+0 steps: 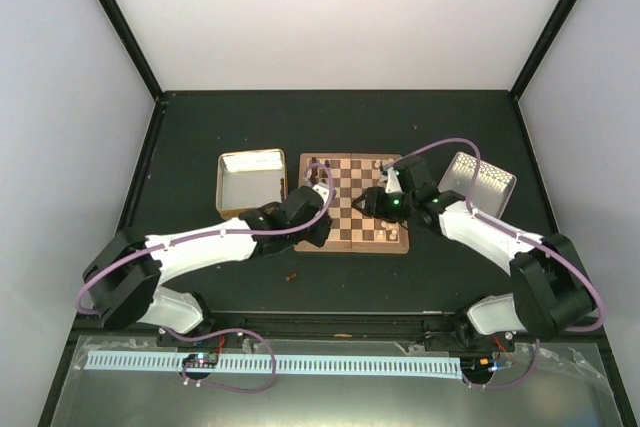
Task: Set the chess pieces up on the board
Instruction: Pick up the chess piece from the storage box.
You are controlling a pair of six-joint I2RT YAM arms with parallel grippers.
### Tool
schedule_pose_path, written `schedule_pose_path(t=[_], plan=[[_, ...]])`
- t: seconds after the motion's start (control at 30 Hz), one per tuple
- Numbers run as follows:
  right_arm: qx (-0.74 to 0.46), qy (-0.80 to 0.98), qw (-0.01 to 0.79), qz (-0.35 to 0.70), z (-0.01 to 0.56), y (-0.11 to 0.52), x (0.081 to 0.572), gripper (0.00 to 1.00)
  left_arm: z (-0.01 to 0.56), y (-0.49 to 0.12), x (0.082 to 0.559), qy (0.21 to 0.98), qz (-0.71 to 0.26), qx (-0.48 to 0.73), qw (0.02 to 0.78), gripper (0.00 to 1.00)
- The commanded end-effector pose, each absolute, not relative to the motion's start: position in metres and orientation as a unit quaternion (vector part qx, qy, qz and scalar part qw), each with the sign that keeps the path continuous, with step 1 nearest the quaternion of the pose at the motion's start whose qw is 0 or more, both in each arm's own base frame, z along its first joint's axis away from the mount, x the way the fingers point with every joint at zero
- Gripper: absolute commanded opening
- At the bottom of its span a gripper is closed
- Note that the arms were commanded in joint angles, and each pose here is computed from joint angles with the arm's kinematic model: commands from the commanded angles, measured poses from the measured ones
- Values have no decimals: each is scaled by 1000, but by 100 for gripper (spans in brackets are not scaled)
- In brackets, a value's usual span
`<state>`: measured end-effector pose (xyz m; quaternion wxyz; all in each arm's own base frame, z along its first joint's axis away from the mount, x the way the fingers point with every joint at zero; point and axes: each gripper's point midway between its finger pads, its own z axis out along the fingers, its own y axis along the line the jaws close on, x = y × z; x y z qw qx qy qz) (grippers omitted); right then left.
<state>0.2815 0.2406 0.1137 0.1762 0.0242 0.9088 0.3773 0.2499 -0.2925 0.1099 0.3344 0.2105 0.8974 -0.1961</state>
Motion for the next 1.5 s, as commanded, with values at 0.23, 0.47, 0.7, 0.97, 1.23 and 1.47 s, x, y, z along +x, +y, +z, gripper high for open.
schedule_pose_path(t=[0.23, 0.47, 0.7, 0.97, 1.23, 1.47], plan=[[-101, 928, 226, 278, 96, 237, 258, 52, 71, -186, 194, 974, -74, 44, 211, 56], [-111, 927, 233, 273, 95, 239, 250, 53, 33, -196, 141, 978, -150, 101, 101, 47], [-99, 929, 236, 267, 93, 233, 249, 53, 26, -203, 129, 975, -140, 157, 74, 44], [-92, 932, 232, 263, 88, 231, 247, 52, 20, -217, 115, 968, -134, 203, 52, 45], [-92, 935, 220, 263, 82, 233, 246, 52, 31, -225, 106, 959, -144, 237, 56, 47], [-93, 935, 220, 262, 82, 233, 247, 52, 41, -229, 87, 941, -158, 296, 46, 50]])
